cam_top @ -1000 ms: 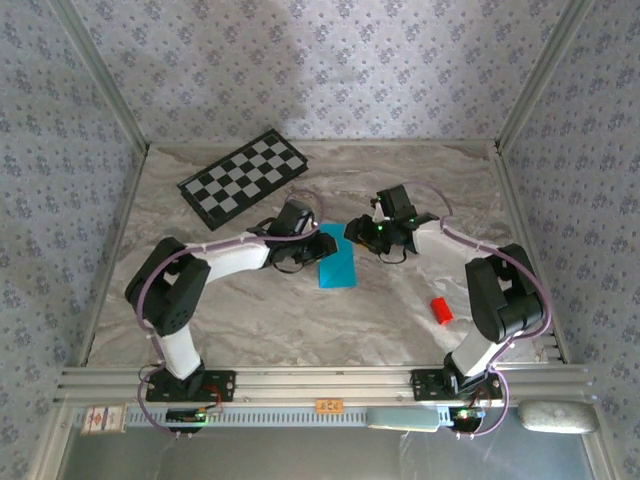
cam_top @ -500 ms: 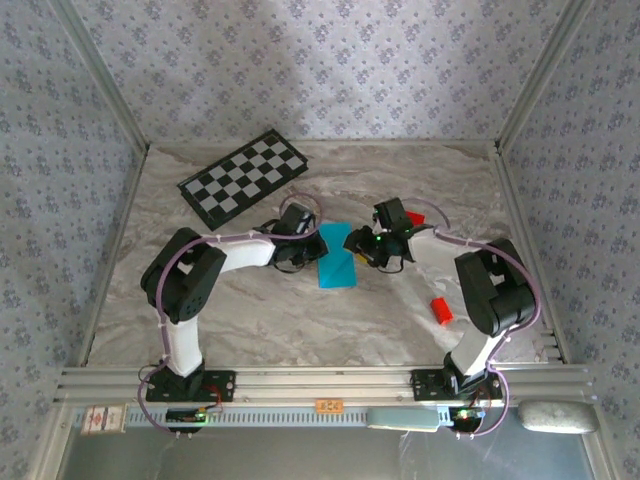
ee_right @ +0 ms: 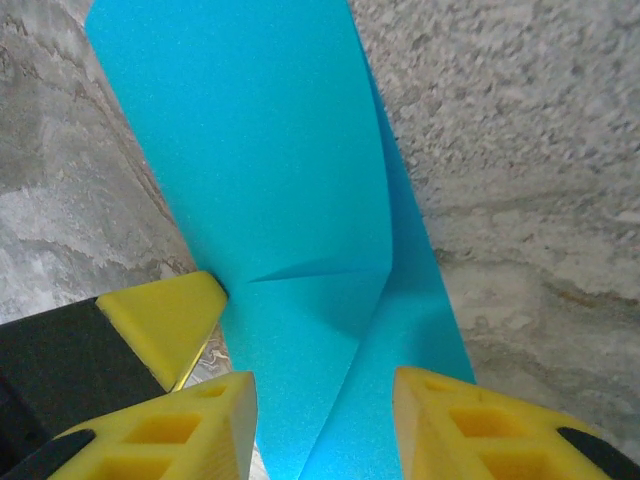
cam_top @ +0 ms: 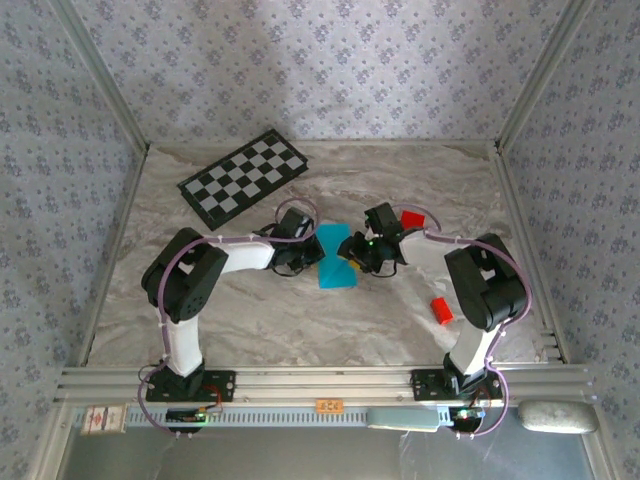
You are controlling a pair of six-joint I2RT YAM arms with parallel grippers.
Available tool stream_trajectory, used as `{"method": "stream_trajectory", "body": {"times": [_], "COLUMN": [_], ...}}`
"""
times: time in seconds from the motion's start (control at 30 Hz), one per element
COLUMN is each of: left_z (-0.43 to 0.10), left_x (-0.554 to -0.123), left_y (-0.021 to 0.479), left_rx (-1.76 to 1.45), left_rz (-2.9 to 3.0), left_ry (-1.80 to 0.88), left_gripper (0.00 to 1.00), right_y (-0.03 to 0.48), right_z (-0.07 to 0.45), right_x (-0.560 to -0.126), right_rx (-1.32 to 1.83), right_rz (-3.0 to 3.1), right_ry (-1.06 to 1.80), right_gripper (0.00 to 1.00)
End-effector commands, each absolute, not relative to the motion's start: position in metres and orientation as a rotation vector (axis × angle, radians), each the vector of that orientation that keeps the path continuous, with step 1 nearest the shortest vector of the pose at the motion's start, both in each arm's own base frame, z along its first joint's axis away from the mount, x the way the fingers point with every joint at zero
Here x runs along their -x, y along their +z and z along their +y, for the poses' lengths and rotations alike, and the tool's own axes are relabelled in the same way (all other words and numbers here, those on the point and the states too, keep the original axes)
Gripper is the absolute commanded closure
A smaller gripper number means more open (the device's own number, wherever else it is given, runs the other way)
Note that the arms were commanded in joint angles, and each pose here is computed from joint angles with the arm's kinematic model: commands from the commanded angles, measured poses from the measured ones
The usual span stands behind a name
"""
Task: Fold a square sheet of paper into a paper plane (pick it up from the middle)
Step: Pick up the paper from the center of the table.
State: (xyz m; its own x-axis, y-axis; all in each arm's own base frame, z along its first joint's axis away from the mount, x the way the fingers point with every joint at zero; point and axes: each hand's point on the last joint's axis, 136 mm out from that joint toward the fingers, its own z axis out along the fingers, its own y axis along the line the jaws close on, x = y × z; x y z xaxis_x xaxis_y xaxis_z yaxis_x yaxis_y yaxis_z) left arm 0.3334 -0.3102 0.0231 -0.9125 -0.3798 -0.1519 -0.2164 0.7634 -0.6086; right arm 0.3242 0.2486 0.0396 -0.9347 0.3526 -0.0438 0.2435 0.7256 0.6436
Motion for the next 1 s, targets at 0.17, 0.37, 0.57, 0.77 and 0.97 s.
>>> {"method": "stream_trajectory", "body": {"times": [0.17,0.37,0.57,0.77,0.97], "left_z": [-0.296,-0.296,-0.298,-0.301,-0.284], "left_x": [-0.320,-0.319,-0.318,-0.323,-0.330], "left_y": [-0.006,-0.006,0.001,0.021,0.058], "left_rx": [0.522,0.526,0.528,0.510,0.525], "left_rz": [2.765,2.760,2.746,2.706,2.605], "left_ry": [-0.805,-0.820,-0.853,-0.911,-0.990], "left_gripper": [0.91,0.91,0.90,0.86,0.74], "right_y": [0.034,0.038,0.040,0.037,0.052], "right_z": [0.258,0.268,0.275,0.278,0.277], "right_x": [-0.325,-0.325,-0.323,-0.321,-0.332], "right_rx": [-0.500,-0.477,-0.492,-0.467,-0.383], "right_rz": [2.777,2.754,2.712,2.704,2.622], "right_ry": [1.007,1.079,1.186,1.191,1.210], "right_gripper": [0.64,0.71,0.76,0.86,0.97]}}
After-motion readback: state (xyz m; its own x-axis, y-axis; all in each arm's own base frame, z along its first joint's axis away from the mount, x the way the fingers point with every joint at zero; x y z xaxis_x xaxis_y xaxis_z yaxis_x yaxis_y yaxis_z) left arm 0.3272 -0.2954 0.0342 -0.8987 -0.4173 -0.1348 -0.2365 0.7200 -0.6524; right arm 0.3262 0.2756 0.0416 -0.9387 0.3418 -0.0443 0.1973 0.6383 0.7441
